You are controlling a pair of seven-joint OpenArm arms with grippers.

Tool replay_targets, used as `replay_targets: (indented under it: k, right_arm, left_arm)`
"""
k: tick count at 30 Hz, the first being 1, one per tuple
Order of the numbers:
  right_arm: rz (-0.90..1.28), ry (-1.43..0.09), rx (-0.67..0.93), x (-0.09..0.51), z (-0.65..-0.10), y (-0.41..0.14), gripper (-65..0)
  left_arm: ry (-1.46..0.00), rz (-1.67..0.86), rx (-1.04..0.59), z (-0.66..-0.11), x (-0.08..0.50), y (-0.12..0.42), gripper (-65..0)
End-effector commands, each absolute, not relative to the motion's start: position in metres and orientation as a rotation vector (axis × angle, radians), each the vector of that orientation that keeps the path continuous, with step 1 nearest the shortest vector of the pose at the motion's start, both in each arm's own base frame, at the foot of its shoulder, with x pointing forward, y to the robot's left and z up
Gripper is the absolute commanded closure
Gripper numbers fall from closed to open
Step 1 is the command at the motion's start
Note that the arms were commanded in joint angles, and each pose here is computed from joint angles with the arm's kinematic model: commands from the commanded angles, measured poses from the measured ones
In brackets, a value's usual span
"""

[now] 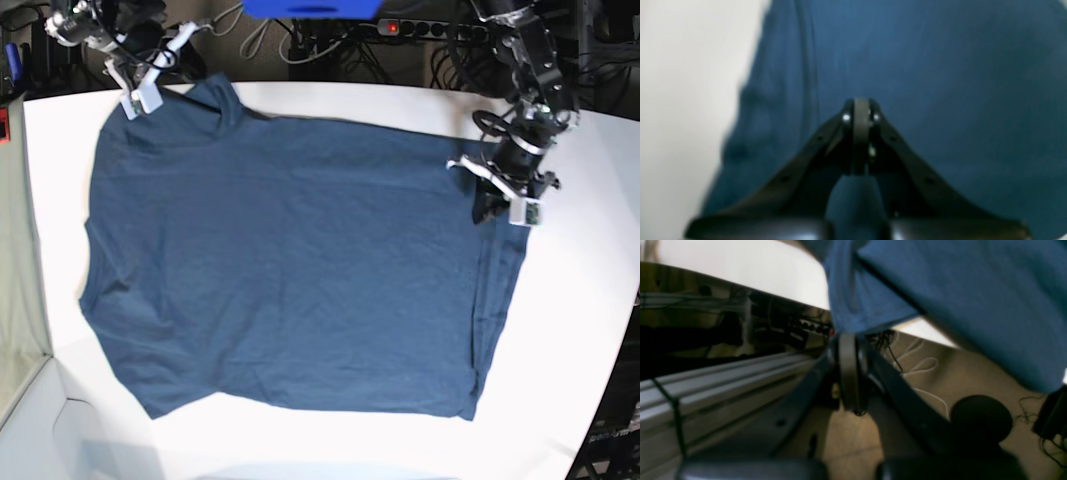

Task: Layout the t-shirt on the table in an organized manner, then fold the t-shirt properly
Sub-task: 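Move the left gripper to the shirt's shoulder corner and grasp it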

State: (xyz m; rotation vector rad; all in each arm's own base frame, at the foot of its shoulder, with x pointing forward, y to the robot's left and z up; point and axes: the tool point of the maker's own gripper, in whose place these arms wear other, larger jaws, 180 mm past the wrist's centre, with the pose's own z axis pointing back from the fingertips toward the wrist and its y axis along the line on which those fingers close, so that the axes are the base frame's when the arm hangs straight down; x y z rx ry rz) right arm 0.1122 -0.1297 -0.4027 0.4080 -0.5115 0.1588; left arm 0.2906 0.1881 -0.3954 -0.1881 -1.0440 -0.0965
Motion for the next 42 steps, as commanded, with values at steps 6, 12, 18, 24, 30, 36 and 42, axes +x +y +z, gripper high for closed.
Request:
replay_targets:
  k: [6, 12, 18, 24, 30, 36, 42]
  right_arm:
    - [0.165, -0.586, 0.417, 0.131, -0.39, -0.129, 0.0]
    - [0.163, -0.598, 0.416, 0.136, -0.389, -0.13, 0.0]
    - [0.148, -0.596, 0.418, 0.145, -0.397, -0.133, 0.0]
    - [0.139, -0.583, 0.42, 0.143, -0.402, -0.134, 0.0]
    - [0.14, -0.586, 0.42, 0.145, -0.401, -0.134, 0.0]
    - [0.141, -0.586, 0.419, 0.145, -0.401, -0.134, 0.0]
    - [0.147, -0.607, 0.416, 0.152, -0.398, -0.135, 0.0]
  left_arm:
    - [-1.001, -0.101, -0.096, -0.407, 0.285, 0.224, -0.2]
    - [-0.992, -0.074, 0.001, -0.4, 0.276, 0.275, -0.2]
    - [-0.999, -0.061, 0.093, -0.385, 0.272, 0.317, -0.2]
    - [-1.014, 0.037, 0.212, -0.366, 0.253, 0.378, -0.2]
    - [-1.186, 0.097, 0.107, -0.33, 0.261, 0.354, -0.2]
    - [-1.189, -0.054, -0.149, -0.345, 0.285, 0.234, -0.2]
    - [-1.089, -0.107, -0.206, -0.384, 0.296, 0.194, -0.1]
